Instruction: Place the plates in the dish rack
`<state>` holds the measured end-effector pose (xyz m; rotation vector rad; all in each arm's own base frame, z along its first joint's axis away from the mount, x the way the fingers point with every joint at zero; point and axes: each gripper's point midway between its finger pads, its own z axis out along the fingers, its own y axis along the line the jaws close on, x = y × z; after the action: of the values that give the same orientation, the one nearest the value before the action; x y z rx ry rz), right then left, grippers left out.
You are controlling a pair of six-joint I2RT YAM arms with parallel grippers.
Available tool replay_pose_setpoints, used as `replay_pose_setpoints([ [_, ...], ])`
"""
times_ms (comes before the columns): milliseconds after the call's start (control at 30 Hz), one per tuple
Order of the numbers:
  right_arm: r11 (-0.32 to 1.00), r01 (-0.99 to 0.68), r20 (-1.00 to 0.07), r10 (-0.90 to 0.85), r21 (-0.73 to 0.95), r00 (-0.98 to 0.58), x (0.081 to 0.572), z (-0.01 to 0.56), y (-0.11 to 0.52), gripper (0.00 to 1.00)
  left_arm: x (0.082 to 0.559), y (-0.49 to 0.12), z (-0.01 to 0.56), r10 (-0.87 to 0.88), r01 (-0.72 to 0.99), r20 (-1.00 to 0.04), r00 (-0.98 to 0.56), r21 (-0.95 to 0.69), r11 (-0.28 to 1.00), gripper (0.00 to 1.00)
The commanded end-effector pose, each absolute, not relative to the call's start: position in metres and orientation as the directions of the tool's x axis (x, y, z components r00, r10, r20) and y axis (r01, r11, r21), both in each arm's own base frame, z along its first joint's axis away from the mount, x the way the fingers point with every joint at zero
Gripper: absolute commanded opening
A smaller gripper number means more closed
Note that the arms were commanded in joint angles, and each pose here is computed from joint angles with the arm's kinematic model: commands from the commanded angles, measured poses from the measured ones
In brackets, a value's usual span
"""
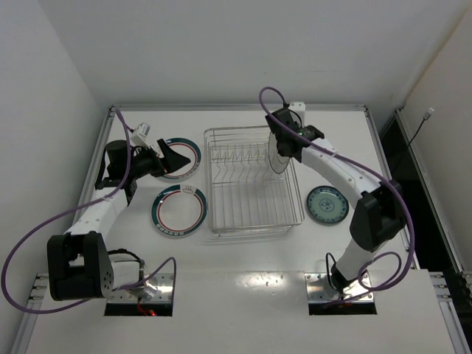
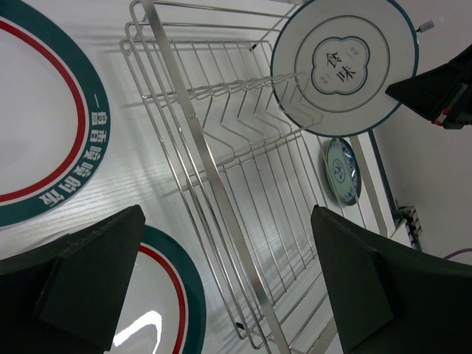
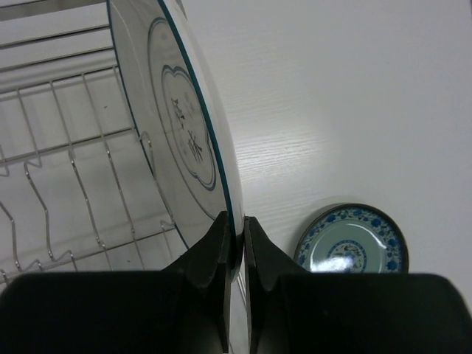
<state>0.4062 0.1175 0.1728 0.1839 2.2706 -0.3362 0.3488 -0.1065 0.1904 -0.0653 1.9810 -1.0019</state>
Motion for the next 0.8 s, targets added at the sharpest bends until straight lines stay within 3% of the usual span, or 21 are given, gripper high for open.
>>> replay_pose_setpoints([
  [0,0.977,0.203,-0.713,0.097,-0.065,-0.695,0.4,0.155,0.141,0.0,0.355,-0.109,0.211,-0.384,0.387,-0.737,-0.556,-0.639,0.665,0.95],
  [300,0.976,0.177,-0.663,0.214,0.124,-0.717,0.391,0.145,0.163,0.06,0.354,-0.109,0.209,-0.385,0.381,-0.731,-0.563,-0.643,0.664,0.95],
  [567,0.981,0.151,-0.653,0.192,0.119,-0.733,0.378,0.153,0.16,0.3,0.353,-0.109,0.212,-0.384,0.387,-0.737,-0.556,-0.639,0.665,0.95],
  [767,0.981,0.059,-0.624,0.163,0.184,-0.764,0.355,0.167,0.162,0.34,0.353,-0.109,0.212,-0.384,0.387,-0.737,-0.556,-0.639,0.665,0.95],
])
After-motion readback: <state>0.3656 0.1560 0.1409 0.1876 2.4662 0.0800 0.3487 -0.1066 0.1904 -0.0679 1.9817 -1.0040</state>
